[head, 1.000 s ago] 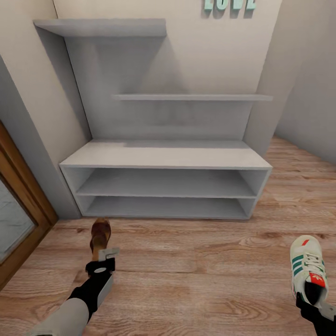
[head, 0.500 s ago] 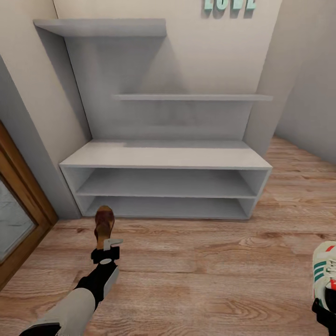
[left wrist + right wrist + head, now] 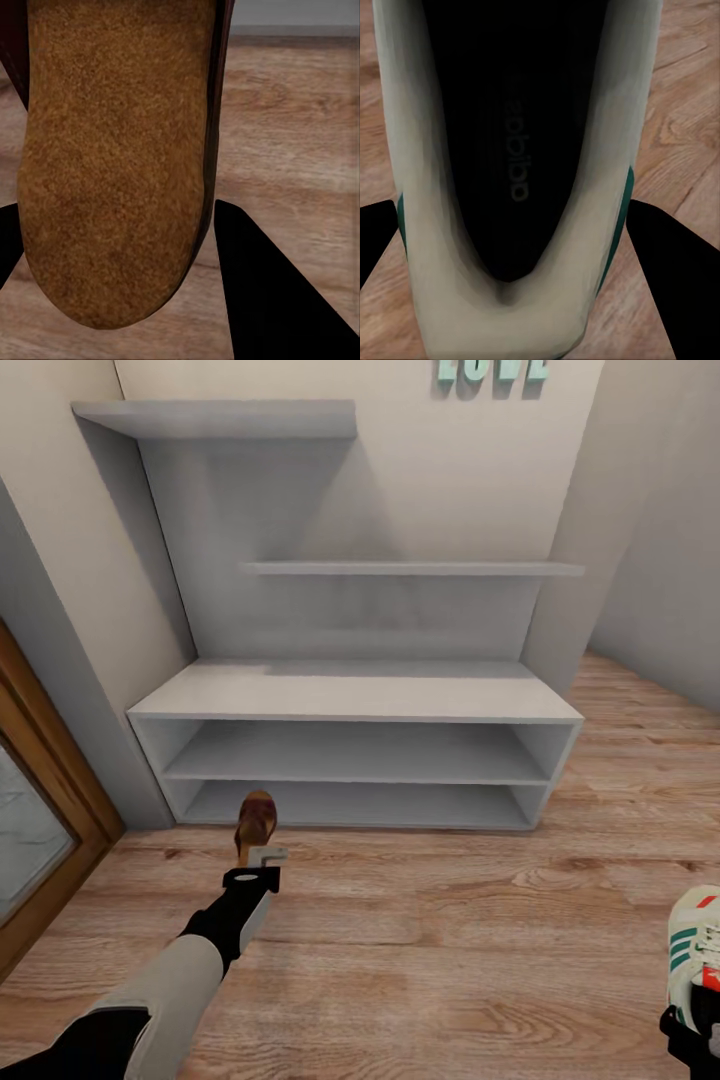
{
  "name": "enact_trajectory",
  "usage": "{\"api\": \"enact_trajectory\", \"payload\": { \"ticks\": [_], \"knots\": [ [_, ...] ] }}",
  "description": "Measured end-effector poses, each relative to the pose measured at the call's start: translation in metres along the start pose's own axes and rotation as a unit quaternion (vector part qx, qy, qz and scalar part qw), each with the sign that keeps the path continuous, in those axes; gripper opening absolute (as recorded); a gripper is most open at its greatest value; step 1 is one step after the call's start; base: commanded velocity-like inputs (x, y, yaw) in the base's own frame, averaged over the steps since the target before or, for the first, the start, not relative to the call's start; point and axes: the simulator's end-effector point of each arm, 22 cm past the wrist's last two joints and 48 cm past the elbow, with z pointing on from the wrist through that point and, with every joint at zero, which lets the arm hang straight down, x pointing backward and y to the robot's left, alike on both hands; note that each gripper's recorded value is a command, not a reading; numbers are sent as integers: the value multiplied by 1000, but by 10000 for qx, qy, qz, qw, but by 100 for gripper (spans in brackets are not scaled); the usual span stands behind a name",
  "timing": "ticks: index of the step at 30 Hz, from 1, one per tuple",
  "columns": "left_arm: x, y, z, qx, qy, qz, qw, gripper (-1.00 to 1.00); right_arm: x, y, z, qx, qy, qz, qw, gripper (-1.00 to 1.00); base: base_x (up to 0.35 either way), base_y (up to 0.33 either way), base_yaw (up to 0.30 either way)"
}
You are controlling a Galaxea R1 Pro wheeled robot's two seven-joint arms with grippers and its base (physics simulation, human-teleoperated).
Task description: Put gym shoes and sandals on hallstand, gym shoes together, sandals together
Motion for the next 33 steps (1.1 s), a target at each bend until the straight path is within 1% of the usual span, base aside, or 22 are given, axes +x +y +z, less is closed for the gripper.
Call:
{"api": "enact_trajectory", "payload": {
  "ticks": [4, 8, 13, 15, 20, 24, 30, 32, 33],
  "knots": [
    [-1, -2, 1, 37, 12, 0, 10000, -100, 2, 1, 0, -8, 13, -14, 10000, -100, 0, 0, 0],
    [-18, -7, 8, 85, -42, 6, 10000, -100, 11, 0, 1, 15, 86, -79, 9999, -100, 0, 0, 0],
    [-29, -11, 17, 114, 194, 64, 9997, -100, 23, -2, 2, 40, 181, -183, 9997, -100, 0, 0, 0],
    [-36, -12, 17, 123, 191, 74, 9997, -100, 24, -2, 2, 44, 187, -197, 9996, -100, 0, 0, 0],
    [-36, -15, 19, 151, 206, 81, 9996, -100, 26, -3, 2, 51, 209, -220, 9995, -100, 0, 0, 0],
    [-37, -17, 18, 169, 198, 84, 9996, -100, 26, -3, 2, 48, 210, -226, 9995, -100, 140, -40, 0],
    [-37, -17, 18, 169, 195, 83, 9996, -100, 26, -1, 2, -4, 203, -276, 9994, -100, 276, -132, 0],
    [-35, -13, 19, 137, 196, 66, 9997, -100, 29, 2, 1, -27, 228, -304, 9993, -100, 0, 0, 0],
    [-40, -14, 18, 140, 134, 70, 9998, -100, 29, 2, 0, -11, 232, -274, 9994, -100, 0, 0, 0]
  ]
}}
